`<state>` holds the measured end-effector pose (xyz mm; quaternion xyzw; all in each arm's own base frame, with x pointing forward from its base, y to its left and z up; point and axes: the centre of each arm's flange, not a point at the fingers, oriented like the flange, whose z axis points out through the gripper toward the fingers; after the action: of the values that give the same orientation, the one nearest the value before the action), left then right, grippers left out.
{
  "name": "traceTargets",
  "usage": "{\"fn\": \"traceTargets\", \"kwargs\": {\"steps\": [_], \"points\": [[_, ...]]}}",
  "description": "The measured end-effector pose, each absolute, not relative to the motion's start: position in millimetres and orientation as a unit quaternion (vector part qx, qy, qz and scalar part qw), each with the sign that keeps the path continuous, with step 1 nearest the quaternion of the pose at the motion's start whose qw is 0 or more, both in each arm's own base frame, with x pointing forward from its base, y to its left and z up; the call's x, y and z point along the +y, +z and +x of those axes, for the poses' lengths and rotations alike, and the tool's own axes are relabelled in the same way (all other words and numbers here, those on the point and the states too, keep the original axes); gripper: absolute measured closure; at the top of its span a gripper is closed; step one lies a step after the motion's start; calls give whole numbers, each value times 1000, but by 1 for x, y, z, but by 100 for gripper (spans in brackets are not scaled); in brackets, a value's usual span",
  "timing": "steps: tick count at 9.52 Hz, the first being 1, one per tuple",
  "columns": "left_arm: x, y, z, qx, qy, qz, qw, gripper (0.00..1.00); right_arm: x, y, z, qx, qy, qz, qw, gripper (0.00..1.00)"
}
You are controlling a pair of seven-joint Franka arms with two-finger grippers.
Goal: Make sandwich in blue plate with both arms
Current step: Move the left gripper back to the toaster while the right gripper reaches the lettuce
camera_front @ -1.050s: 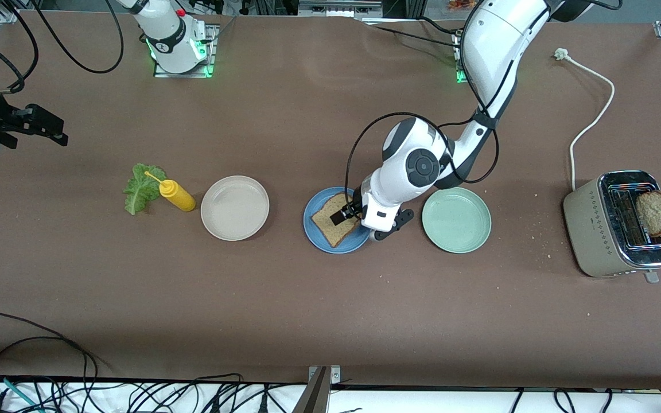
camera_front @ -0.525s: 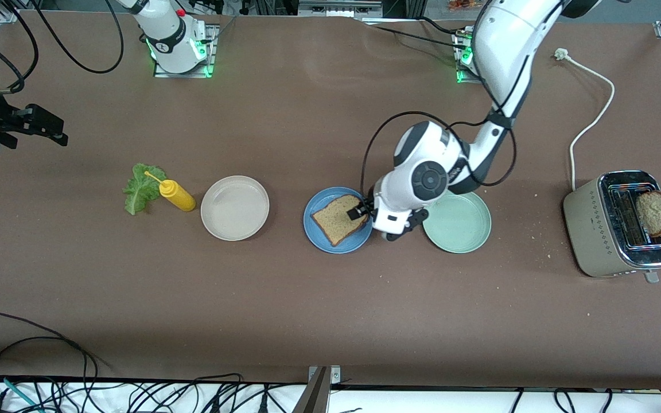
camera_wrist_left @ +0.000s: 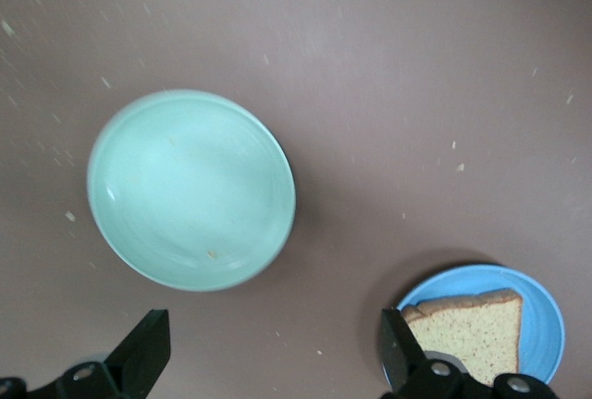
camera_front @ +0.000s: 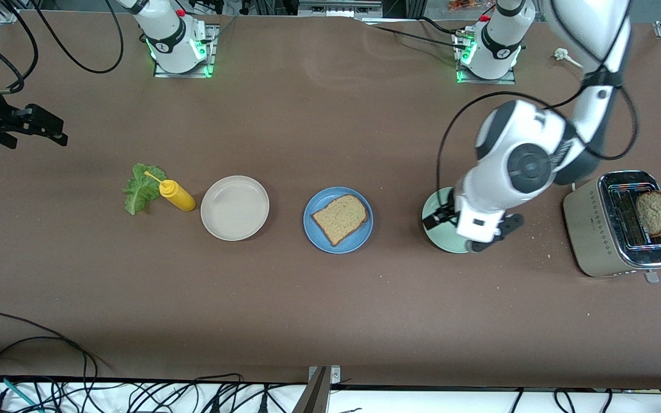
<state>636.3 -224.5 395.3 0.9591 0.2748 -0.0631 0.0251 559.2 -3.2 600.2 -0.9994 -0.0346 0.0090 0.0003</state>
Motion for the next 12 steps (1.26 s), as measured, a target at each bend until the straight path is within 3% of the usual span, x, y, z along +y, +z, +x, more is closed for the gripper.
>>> {"fn": "traceTargets", "kwargs": {"steps": [4, 8, 12], "points": [[-103, 468, 648, 183, -24, 982, 37, 0, -4, 600, 559, -34, 9, -999, 0, 0], [-41, 532, 633, 107, 15, 994, 36, 0, -5, 575, 557, -33, 65, -997, 2, 0], [-20, 554, 626, 82, 15, 996, 31, 0, -18, 468, 590, -20, 153, -988, 3, 0]]}}
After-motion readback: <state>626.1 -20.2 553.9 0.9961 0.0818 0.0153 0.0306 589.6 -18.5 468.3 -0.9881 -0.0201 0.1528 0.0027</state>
